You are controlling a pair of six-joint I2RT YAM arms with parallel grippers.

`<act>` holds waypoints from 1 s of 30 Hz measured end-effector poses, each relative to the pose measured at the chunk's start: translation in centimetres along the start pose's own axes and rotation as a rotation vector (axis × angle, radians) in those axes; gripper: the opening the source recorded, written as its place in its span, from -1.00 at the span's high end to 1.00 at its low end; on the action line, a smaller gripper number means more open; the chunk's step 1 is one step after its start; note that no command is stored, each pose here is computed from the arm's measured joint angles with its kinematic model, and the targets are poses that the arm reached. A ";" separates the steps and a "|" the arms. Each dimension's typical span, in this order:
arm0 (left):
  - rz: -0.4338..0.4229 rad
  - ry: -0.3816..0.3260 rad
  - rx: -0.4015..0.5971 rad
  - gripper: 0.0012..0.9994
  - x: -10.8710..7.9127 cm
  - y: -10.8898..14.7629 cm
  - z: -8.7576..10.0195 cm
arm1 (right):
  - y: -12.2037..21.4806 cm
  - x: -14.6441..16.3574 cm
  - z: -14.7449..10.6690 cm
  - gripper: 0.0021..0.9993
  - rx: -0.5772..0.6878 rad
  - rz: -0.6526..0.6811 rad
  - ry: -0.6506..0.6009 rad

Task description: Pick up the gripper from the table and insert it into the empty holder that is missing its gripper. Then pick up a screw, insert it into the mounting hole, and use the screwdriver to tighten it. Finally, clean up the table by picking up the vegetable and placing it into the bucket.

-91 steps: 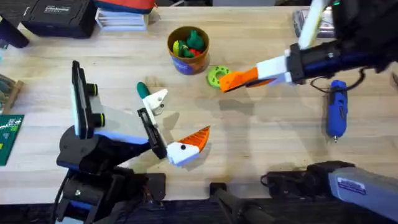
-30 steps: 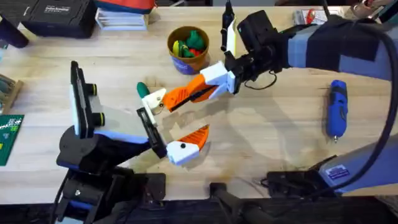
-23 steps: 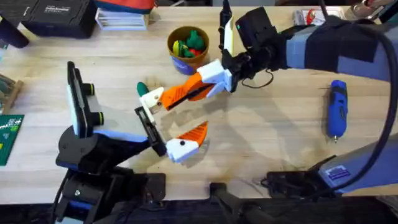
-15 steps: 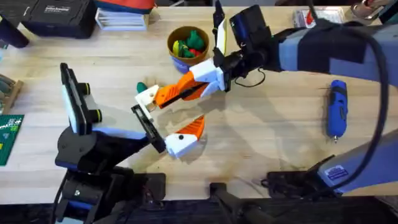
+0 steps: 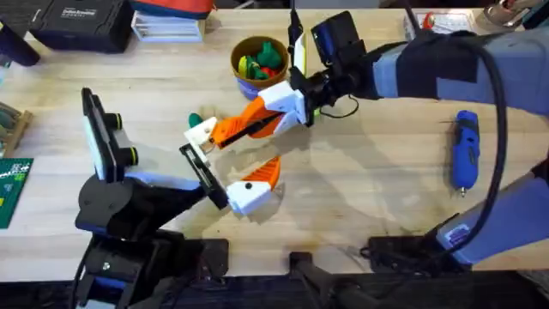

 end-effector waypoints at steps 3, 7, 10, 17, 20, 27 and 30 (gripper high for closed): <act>0.020 -0.001 -0.008 -0.97 0.2 0.0 0.1 | -0.3 0.2 0.2 0.99 0.001 -0.001 0.032; 0.039 -0.005 -0.016 -0.97 0.3 0.0 0.1 | -0.5 0.4 0.5 0.99 -0.005 -0.006 0.046; 0.043 -0.005 -0.017 -0.97 0.3 0.0 0.2 | -0.5 0.4 0.5 0.99 -0.008 -0.010 0.038; 0.044 -0.005 -0.018 -0.97 0.3 0.0 0.2 | -0.5 0.4 0.6 0.99 -0.016 -0.018 0.028; 0.041 -0.004 -0.017 -0.97 0.3 0.0 0.1 | -0.4 0.3 0.7 0.99 -0.025 -0.025 0.023; -0.026 -0.004 0.008 -0.97 -0.2 0.0 -0.1 | -0.1 0.1 0.9 0.99 -0.049 -0.044 0.008; -0.037 -0.004 0.013 -0.97 -0.3 0.0 -0.1 | 0.1 0.0 1.0 0.99 -0.056 -0.044 0.004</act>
Point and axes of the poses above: each hand's point on the last joint's axis, 136 mm out from that joint toward the fingers, its own y axis back along the fingers, its own x axis along the line the jaws close on, z = x × y, the point moved 10 cm from there along y, back along the fingers, and after that the axes turned 8 degrees about y, right-handed, at the moved point
